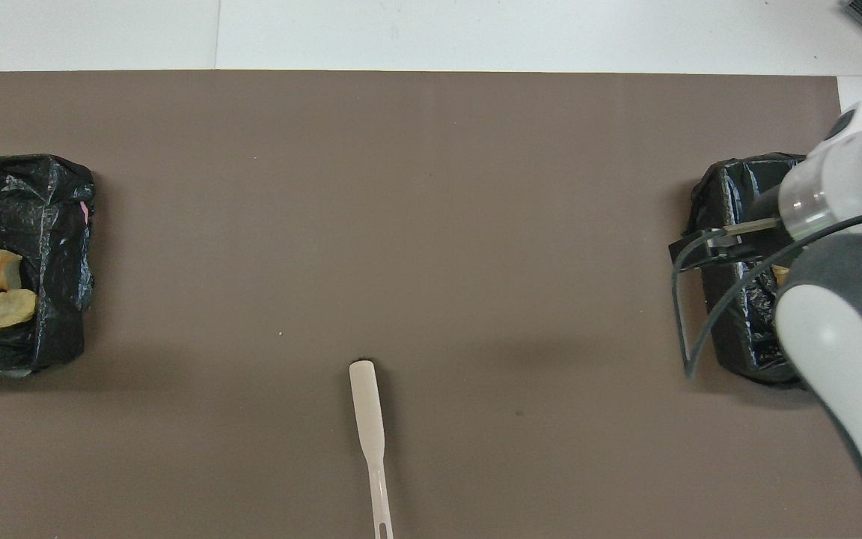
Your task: Sweep and dump trash in bin
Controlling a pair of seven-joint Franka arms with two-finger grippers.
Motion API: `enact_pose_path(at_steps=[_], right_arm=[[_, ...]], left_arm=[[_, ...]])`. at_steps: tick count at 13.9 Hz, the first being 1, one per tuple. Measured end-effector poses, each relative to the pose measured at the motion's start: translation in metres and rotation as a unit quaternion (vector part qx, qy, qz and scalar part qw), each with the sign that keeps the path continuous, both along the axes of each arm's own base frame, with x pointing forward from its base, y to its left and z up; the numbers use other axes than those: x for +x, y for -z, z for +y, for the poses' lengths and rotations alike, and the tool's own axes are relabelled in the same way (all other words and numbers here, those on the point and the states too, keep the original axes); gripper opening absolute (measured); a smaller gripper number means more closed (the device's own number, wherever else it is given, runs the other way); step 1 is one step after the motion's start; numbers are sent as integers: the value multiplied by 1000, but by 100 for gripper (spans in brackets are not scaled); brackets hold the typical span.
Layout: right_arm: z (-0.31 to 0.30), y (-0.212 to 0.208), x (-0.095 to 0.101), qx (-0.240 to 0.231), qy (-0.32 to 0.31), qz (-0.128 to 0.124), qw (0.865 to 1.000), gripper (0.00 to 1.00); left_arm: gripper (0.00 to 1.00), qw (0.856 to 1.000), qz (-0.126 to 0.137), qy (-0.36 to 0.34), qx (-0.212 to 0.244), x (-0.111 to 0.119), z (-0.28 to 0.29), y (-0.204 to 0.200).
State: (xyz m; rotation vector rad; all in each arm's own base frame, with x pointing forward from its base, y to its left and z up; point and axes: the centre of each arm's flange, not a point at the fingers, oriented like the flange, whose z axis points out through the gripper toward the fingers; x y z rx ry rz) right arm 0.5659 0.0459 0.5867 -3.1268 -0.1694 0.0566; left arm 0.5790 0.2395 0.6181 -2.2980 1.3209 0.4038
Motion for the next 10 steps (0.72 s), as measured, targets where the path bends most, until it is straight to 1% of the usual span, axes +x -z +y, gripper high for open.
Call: enact_pose_path(at_steps=[1,2,3,5,6,7,9,10], right_arm=[[-23,-2,2,-2,9,-5,1000,100],[-44,-3,4,-6,21,-9,1000,100],[-62,-6,4,-7,35,-12,999,100],[-83,-22,0,-8,54,-25,998,100],[-88,-34,-6,-8,62,-30,998,100],[-90,-45,-16,-8,71,-29,997,100],[-86,-60,-34,-8,80,-26,996,100],[-84,-63,-40,-8,79,-27,997,100]], left_arm=[[32,999,-24,-34,-26,-2,-9,-2],[32,994,-44,-73,-65,-3,-23,-3],[32,987,-57,-113,-103,-3,-43,-2],[32,969,-71,-179,-153,1,-91,5],[32,960,-76,-206,-176,4,-122,11],[32,950,-78,-230,-196,5,-152,16],[32,933,-77,-274,-220,4,-212,27],[32,924,-76,-298,-229,2,-242,33]])
